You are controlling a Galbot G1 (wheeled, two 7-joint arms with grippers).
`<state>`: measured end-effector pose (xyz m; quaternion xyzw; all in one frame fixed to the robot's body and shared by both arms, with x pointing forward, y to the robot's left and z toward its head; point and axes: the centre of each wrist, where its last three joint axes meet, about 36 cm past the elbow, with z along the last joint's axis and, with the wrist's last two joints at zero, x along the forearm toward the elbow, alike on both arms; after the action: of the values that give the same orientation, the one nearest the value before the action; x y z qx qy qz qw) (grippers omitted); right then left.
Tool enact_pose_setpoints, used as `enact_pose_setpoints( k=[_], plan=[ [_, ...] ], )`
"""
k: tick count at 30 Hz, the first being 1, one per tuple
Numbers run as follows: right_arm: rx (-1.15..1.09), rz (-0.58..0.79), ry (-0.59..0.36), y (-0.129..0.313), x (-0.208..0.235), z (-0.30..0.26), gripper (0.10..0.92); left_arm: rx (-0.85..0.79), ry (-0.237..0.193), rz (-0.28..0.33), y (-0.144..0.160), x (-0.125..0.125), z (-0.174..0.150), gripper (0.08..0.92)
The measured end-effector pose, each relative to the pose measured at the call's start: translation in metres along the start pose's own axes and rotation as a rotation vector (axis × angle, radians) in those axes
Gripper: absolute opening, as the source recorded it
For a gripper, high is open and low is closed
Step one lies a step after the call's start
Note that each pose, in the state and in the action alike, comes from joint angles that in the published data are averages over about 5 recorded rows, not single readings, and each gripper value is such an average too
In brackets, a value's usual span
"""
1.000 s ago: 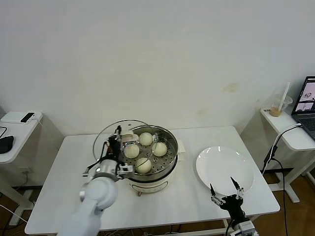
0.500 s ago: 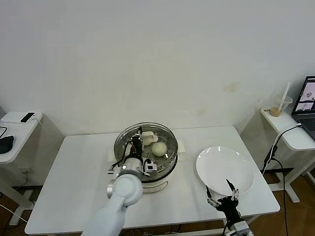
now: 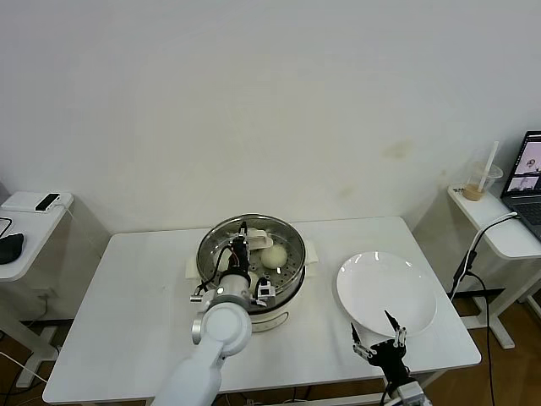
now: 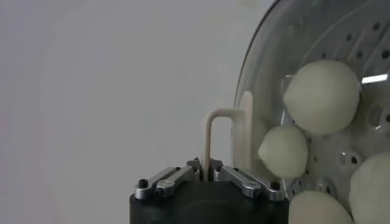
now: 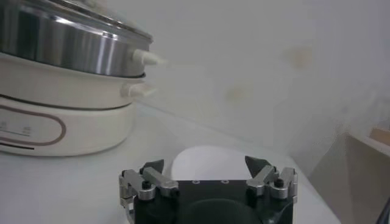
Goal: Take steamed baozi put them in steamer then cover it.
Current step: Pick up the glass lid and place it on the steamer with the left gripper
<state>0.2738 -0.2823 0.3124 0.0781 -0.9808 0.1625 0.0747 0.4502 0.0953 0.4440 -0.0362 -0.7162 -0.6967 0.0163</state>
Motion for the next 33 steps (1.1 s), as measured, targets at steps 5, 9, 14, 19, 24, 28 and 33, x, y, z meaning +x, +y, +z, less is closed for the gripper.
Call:
enact_pose_setpoints(
  k=[5,9,14,19,24,28,33],
  plan=[
    [0.0,-0.004,0.001,0.002,0.0,0.0,0.823,0.004,0.002,0.004,-0.001,0.0,-0.002,0.149],
    [0.0,-0.006,0.003,0.002,0.0,0.001,0.823,0.01,0.005,0.005,-0.002,-0.001,-0.003,0.149],
    [0.001,-0.01,0.004,0.003,0.0,0.001,0.823,0.015,0.007,0.005,-0.004,-0.001,-0.004,0.149],
    [0.002,-0.013,0.003,0.004,0.0,0.001,0.823,0.01,0.007,0.003,-0.005,0.001,-0.003,0.214],
    [0.003,-0.017,0.005,0.004,-0.001,0.001,0.823,0.013,0.005,-0.002,-0.003,0.004,-0.001,0.361],
    [0.004,-0.022,0.008,0.007,-0.001,0.002,0.823,0.018,0.0,-0.007,-0.001,0.009,0.0,0.474],
    [0.003,-0.025,0.01,0.009,-0.001,0.002,0.823,0.027,-0.019,-0.015,0.003,0.02,0.002,0.621]
  ],
)
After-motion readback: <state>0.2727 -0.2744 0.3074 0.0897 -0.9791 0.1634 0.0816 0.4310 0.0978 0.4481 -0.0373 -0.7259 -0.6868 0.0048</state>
